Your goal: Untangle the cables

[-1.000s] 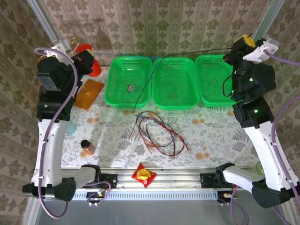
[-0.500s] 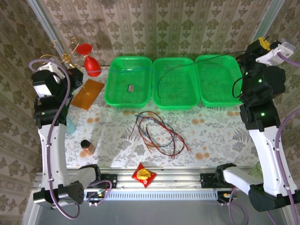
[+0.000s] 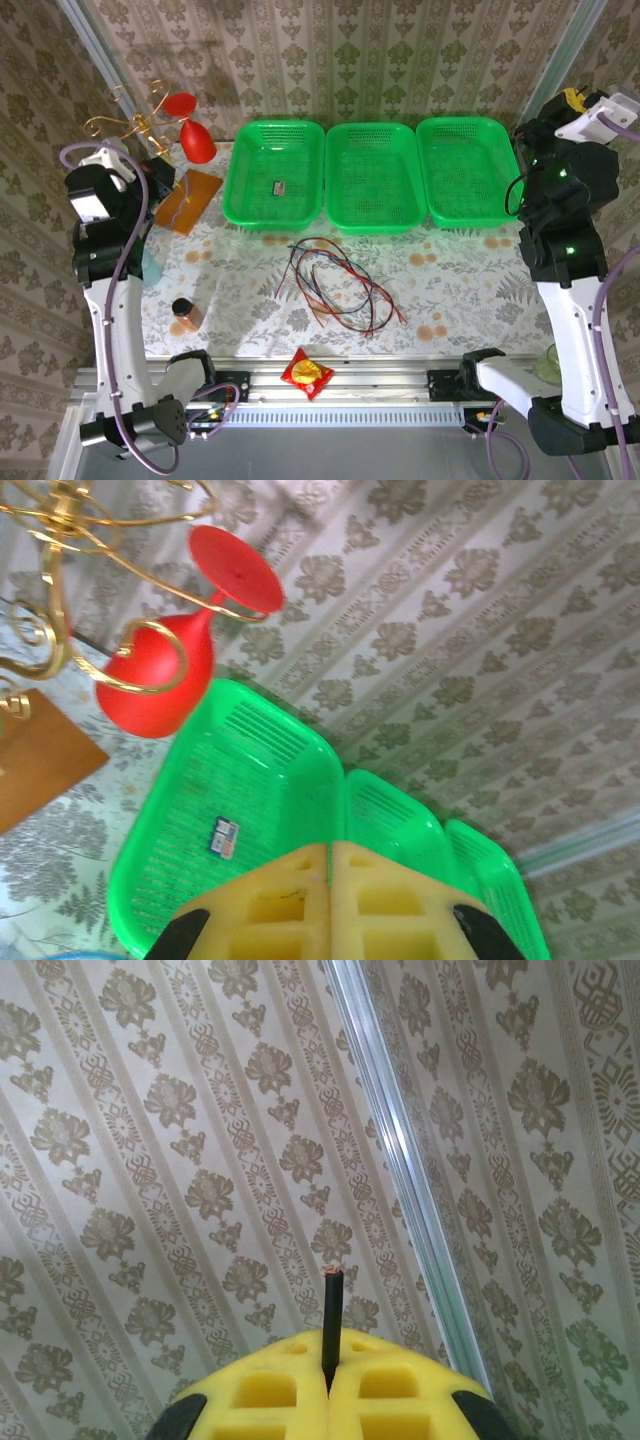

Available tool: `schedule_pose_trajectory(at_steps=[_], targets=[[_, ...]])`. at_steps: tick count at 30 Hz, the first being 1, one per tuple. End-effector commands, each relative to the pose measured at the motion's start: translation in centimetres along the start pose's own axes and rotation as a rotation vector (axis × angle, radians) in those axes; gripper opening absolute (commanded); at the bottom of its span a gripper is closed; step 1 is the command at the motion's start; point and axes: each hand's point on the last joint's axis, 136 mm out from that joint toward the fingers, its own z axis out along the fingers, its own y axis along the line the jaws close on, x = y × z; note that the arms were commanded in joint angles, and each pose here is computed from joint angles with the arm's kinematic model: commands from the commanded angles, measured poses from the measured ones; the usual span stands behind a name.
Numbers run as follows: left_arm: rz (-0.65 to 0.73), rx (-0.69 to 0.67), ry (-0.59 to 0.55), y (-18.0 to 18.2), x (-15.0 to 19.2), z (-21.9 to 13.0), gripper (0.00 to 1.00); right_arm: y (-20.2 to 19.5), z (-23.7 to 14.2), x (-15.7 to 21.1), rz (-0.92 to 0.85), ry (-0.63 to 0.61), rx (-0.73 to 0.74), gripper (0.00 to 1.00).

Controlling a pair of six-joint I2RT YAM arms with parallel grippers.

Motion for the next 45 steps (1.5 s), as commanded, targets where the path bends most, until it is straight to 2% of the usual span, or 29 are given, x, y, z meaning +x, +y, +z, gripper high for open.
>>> schedule_pose_trajectory(at_steps=[1,6,10,17,20,25,33,42,45], targets=[[0.053,0.107,-0.046,-4.4,-2.2,-1.4,0.00,0.0,-1.2,-3.1,-0.022,-0.054,-0.029,0.00],[0.095,0.135,-0.132,-6.9,-5.1,-2.2,0.00,-0.1,-1.8,-4.7,-0.078,-0.085,-0.030,0.00],[0.119,0.185,-0.169,-9.2,-7.3,-2.0,0.00,0.0,-2.4,-5.3,-0.057,-0.089,-0.049,0.00],[0.158,0.294,-0.212,-13.5,-10.9,-0.9,0.00,1.7,-2.9,-3.7,0.048,0.012,-0.165,0.00],[0.177,0.340,-0.217,-15.6,-12.0,-0.2,0.00,1.7,-3.1,-3.4,0.065,0.026,-0.171,0.00],[0.212,0.428,-0.188,-18.5,-12.3,0.9,0.00,1.7,-3.4,-3.6,0.066,0.022,-0.178,0.00],[0.281,0.475,-0.162,-21.1,-12.1,2.7,0.00,1.2,-4.0,-3.3,0.031,0.024,-0.175,0.00],[0.333,0.502,-0.168,-22.8,-12.2,5.5,0.00,0.6,-4.5,-2.1,-0.008,0.042,-0.166,0.00],[0.390,0.445,-0.152,-21.6,-11.1,7.8,0.00,0.4,-4.7,-2.3,-0.013,0.038,-0.165,0.00]])
